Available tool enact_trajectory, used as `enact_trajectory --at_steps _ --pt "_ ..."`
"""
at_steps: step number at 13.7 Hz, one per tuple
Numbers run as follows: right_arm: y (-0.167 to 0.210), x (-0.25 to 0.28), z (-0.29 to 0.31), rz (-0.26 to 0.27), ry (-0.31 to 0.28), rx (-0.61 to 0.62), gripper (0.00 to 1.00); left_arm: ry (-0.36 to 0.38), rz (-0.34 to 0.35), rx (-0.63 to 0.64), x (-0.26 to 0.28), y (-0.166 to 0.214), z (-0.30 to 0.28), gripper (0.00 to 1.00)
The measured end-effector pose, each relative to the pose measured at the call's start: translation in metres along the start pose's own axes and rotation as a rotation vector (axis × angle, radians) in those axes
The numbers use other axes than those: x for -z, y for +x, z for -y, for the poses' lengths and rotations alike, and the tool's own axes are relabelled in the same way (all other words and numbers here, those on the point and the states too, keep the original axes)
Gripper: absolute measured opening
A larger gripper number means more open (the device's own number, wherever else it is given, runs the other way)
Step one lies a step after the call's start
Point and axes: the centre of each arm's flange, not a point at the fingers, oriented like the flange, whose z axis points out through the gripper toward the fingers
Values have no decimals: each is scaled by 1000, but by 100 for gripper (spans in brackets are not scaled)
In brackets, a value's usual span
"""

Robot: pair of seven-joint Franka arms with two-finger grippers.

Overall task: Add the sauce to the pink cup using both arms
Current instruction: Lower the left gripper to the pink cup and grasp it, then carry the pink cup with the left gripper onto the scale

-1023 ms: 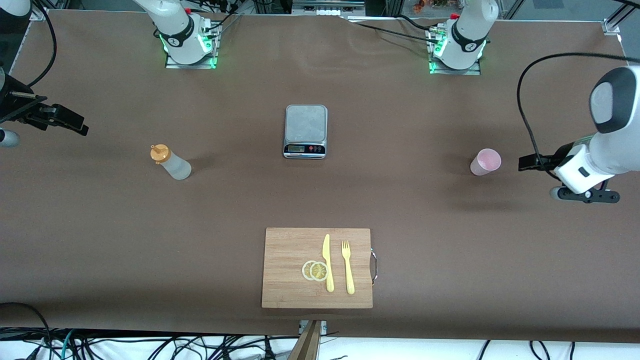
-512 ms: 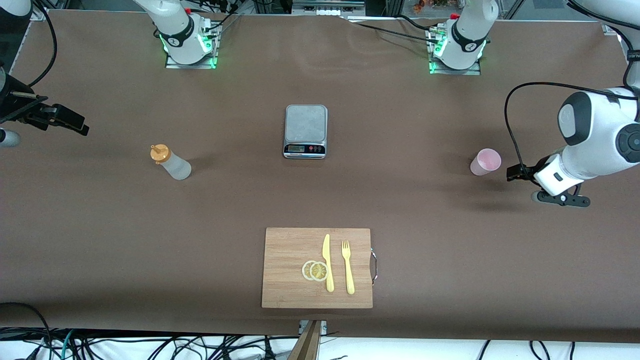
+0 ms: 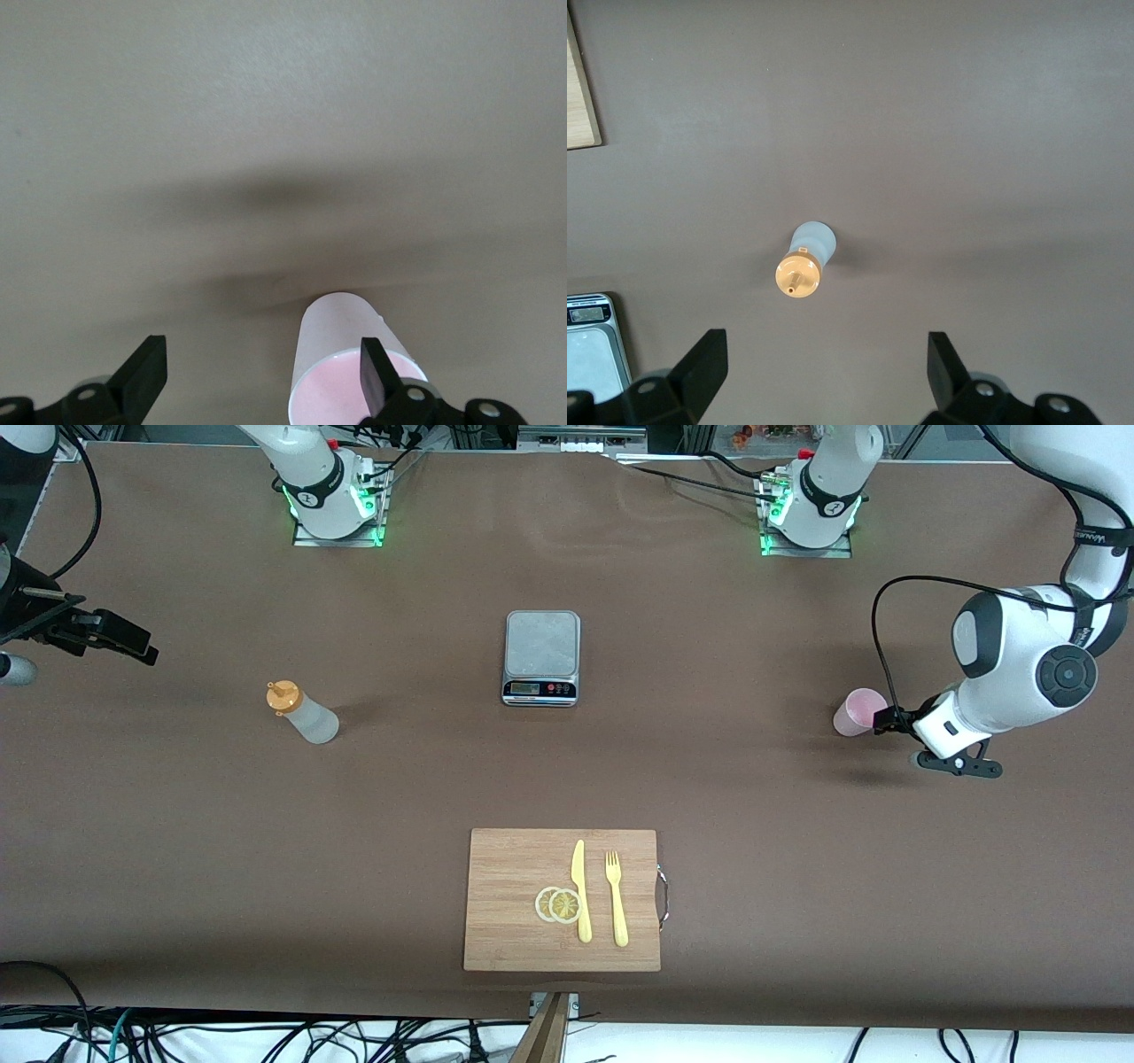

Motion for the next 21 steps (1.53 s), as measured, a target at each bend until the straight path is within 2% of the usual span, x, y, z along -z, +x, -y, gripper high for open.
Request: enact_trajectory --at_steps 4,11,14,16,19,20,21 --pt "0 0 0 0 0 0 100 -9 31 -22 -18 -12 -4 96" --pt "0 0 0 0 0 0 100 -6 15 -21 -34 -31 -4 90" --pt "0 0 0 0 0 0 100 -5 13 -16 -33 -33 -2 62" --pt "0 0 0 0 0 0 100 -5 13 -16 -33 -33 -2 38" --pt "0 0 0 0 0 0 100 -17 11 -4 -34 -34 -3 8" --pt "0 0 0 0 0 1 100 -27 4 3 -31 -33 -5 4" --pt "0 0 0 0 0 1 100 -29 -3 6 -28 -33 -6 4"
